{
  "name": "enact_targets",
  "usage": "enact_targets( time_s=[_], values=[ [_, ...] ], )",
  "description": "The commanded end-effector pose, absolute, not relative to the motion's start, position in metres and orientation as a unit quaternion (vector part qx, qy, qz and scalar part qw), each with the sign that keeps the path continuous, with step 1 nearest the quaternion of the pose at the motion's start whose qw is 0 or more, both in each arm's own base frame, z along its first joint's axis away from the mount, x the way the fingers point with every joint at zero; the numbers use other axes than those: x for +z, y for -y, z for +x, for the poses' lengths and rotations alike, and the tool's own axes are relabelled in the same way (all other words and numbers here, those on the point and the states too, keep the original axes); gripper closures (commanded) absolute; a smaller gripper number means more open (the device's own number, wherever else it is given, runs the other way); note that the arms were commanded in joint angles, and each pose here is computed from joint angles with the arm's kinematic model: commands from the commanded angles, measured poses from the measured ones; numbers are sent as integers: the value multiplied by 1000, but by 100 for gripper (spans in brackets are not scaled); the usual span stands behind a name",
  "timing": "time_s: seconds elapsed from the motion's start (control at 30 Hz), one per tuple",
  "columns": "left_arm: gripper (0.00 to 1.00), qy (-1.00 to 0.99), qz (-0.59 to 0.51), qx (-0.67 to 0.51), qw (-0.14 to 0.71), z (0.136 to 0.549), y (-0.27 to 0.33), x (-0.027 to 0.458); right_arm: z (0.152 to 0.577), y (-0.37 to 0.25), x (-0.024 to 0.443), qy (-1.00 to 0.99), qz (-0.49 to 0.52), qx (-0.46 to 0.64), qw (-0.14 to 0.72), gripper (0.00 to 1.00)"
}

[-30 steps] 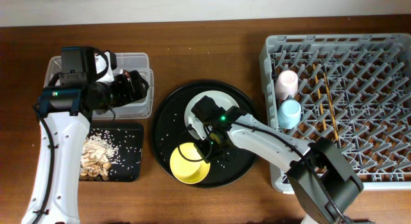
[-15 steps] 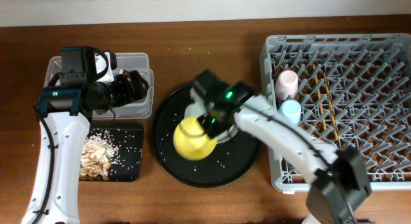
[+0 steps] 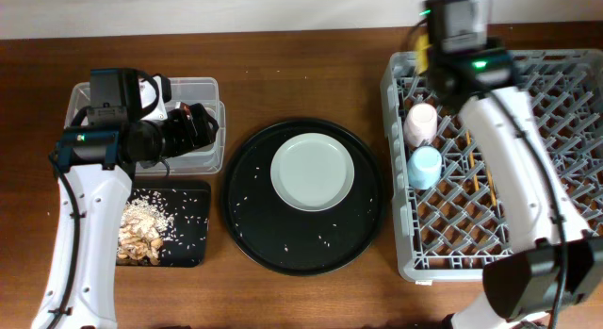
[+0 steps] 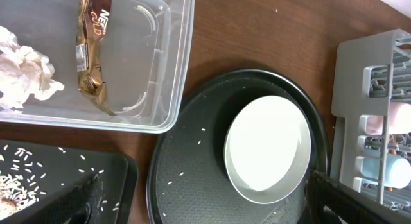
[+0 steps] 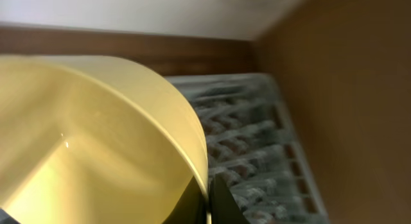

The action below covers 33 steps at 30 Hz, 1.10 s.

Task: Sort waste into correct bins and load items into the dishwasher rack
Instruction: 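Lift the yellow bowl and carry it to the rack's back edge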

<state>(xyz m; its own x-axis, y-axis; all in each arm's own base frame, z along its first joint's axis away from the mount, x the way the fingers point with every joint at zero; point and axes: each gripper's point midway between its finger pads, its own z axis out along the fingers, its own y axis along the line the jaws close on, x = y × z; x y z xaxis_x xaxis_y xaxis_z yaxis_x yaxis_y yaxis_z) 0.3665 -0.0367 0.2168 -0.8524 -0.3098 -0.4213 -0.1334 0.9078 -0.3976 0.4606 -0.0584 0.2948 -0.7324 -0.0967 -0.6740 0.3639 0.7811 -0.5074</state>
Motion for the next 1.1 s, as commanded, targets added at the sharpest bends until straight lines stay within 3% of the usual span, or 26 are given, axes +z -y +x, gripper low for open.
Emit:
enact_targets(
  time_s=[0.0,0.23,0.5,0.73,1.07],
  values=[
    [1,-947,-116,-177,241,366,35,213,452,127,321,-831,158,-390,364,96],
    [1,-947,-116,-177,241,366,35,213,455,192,304,-812,221,-413,348,96],
    [1,-947,-116,-177,241,366,35,213,463,222,238,-814,222,-469,262,96],
    [1,-947,-116,-177,241,366,35,213,473,215,192,-833,177,-481,208,96],
    [1,-947,-116,-177,241,366,35,213,485,164,179,-856,117,-460,206,96]
  ],
)
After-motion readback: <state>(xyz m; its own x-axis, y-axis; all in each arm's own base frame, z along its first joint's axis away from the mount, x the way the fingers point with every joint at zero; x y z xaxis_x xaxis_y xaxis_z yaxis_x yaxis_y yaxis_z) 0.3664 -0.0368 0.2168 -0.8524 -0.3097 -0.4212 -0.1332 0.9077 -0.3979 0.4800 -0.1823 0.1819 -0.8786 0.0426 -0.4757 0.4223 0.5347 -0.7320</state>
